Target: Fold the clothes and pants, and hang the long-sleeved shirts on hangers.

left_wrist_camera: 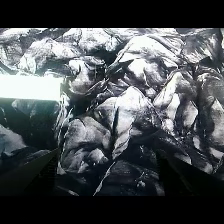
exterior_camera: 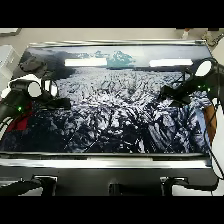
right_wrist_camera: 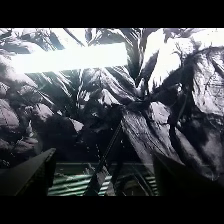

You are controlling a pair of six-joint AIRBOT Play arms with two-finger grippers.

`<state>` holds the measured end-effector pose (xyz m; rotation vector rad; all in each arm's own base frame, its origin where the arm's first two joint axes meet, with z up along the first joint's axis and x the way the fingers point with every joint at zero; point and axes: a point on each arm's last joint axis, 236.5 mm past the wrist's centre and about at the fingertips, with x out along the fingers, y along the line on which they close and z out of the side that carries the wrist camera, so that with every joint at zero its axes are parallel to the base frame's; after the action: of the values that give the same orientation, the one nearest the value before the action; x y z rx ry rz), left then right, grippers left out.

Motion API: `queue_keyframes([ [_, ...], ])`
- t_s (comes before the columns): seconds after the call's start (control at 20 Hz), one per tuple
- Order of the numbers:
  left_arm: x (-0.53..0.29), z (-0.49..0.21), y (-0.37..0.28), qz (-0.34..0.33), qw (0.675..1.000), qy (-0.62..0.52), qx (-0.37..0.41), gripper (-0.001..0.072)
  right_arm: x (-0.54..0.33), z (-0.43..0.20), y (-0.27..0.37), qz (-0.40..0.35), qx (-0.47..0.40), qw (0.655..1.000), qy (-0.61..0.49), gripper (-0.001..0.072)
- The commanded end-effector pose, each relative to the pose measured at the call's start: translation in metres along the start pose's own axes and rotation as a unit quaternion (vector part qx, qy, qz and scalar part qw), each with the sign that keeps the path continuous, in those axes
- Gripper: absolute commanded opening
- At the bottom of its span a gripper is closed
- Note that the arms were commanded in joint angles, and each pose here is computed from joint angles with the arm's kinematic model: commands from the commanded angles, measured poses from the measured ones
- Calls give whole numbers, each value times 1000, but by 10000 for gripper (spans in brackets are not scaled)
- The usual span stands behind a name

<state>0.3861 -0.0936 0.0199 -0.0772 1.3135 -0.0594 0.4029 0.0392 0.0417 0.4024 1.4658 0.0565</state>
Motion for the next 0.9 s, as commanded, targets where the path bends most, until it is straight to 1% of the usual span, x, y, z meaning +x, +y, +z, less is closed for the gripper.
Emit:
queue_keyframes([
  [0.0,0,0,0,0,1000,0,0,717,1,0,0,0,-1,1000,1,695],
  [0.5,0,0,0,0,1000,0,0,717,1,0,0,0,-1,1000,1,695],
  [0.6,1,2,-1,-2,1000,-4,-1,717,0,11,3,6,10,1000,-24,694],
  [0.75,3,34,-8,-17,998,-68,-2,717,-2,32,6,13,10,998,-67,690],
  [0.85,5,45,-21,-43,995,-88,-19,717,-3,43,8,16,9,996,-90,690],
])
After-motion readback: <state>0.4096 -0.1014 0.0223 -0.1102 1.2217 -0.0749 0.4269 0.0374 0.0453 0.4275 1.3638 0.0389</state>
